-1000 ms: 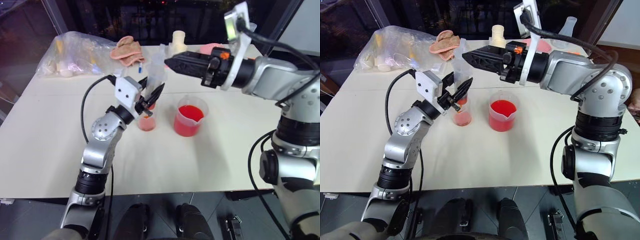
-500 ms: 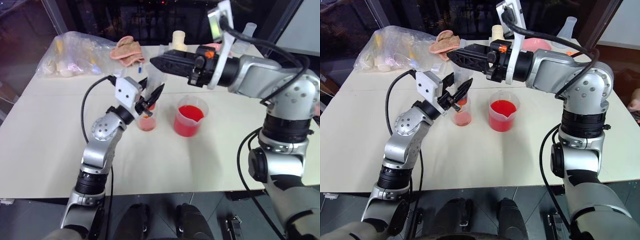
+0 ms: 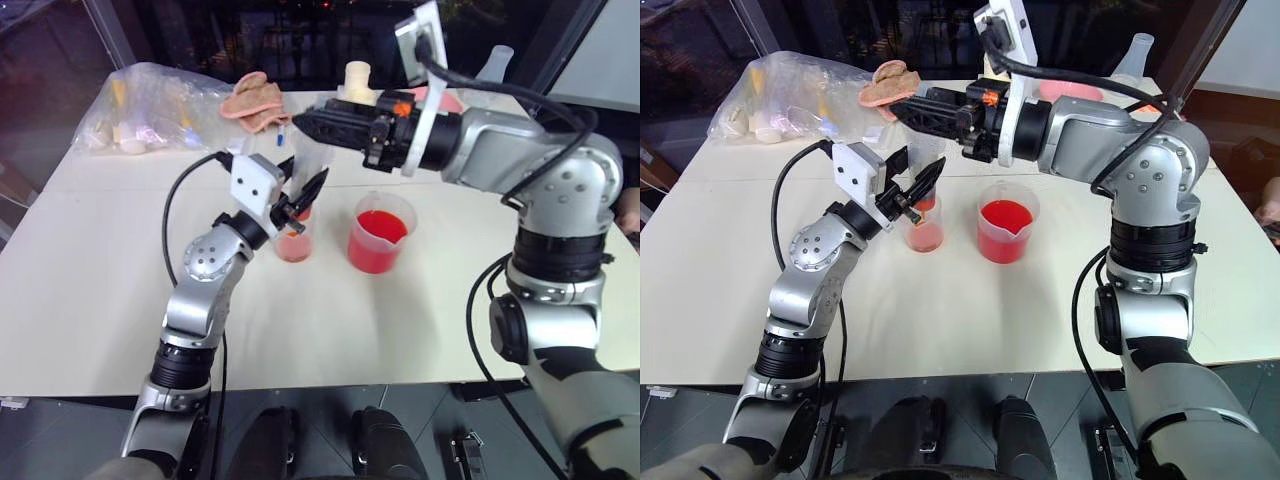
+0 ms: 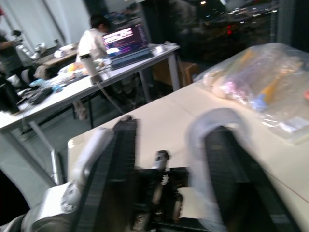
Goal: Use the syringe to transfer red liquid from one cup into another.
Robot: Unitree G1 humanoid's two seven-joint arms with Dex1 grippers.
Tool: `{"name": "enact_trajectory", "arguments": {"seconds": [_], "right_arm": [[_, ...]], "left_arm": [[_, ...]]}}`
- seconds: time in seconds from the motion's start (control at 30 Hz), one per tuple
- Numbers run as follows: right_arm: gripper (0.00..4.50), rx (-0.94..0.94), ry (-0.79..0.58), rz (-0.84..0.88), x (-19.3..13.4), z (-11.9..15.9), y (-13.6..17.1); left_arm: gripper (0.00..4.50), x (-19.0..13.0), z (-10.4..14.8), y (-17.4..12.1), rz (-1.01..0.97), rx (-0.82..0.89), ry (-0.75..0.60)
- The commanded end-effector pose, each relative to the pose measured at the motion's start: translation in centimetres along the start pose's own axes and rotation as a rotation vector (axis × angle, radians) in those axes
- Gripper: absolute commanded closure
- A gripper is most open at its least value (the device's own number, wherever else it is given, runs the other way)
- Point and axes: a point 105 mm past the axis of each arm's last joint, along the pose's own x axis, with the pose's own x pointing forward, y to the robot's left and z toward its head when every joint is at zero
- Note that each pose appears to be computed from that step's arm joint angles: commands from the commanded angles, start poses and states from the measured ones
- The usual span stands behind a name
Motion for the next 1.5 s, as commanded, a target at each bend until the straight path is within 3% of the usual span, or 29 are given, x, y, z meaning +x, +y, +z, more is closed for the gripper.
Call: {"name": "enact_trajectory", "arguments": {"seconds": [0.03,0.73,1.5], "right_arm": [[4.36,-0.035,-0.006,0.076,0.8,0.6,1.5],[4.45,0.016,0.071,0.128,2.0,-1.1,1.8],[4.45,0.113,0.144,0.125,2.4,-5.1,0.6]], "left_arm": [[2.96,0.1,1.7,-0.4,-0.007,0.011,-0.062],[2.96,0.1,3.0,-0.3,0.003,0.02,-0.084],[2.96,-0.3,3.7,-0.2,0.022,0.038,-0.087]]}}
